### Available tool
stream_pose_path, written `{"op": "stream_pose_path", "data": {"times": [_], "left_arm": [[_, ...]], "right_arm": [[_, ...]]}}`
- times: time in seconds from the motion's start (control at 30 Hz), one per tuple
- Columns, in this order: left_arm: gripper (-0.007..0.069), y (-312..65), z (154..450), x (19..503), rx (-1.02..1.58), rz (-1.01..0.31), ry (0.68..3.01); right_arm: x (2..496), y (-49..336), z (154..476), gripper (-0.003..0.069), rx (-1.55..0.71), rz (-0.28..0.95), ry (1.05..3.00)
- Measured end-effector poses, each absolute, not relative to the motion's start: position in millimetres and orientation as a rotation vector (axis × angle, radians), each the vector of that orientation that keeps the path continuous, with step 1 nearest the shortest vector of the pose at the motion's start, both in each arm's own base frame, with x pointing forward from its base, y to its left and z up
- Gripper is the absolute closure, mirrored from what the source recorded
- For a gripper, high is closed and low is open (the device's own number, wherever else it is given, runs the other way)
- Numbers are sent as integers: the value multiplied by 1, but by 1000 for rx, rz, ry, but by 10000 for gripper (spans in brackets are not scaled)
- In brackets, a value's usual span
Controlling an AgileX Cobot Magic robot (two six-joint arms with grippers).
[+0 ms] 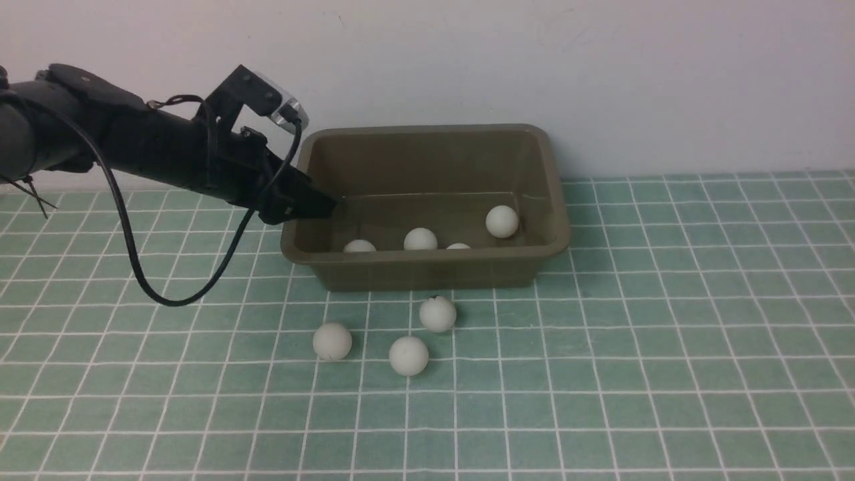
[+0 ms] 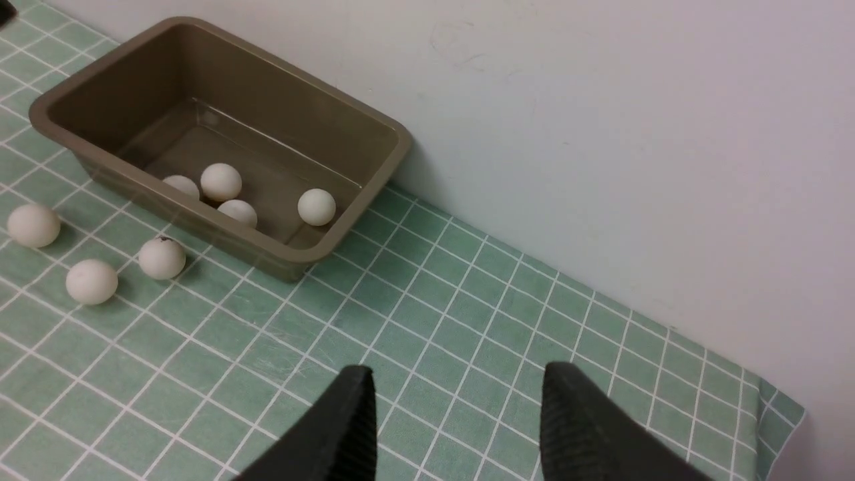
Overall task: Put the table tennis balls in the box on the green coffee tablecloth.
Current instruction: 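Drop the ball into the bin, then reach for and grasp a ping pong ball on the table beside the basket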
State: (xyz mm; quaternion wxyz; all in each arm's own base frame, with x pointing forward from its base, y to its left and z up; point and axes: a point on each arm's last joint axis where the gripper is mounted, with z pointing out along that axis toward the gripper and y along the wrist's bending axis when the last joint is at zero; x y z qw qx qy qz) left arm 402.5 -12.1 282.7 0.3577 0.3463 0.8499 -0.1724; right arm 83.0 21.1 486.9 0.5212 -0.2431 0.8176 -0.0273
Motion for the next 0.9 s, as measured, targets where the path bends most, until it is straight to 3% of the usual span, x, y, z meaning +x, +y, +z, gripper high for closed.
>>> {"op": "stream_pose_path", "data": {"times": [0.13, 0.4, 0.67, 0.9], "left_arm": [[188, 12, 311, 384, 750, -420, 2257], [188, 9, 347, 341, 607, -593, 2396], [217, -19, 359, 317, 649, -597, 2420], [231, -31, 352, 275, 698, -601, 2450]], "right_arm": [[83, 21, 487, 341, -588, -69, 1958], [83, 21, 487, 341, -591, -70, 1957], [83, 21, 487, 341, -592, -69, 1957], [83, 21, 487, 341, -592, -67, 1957]]}}
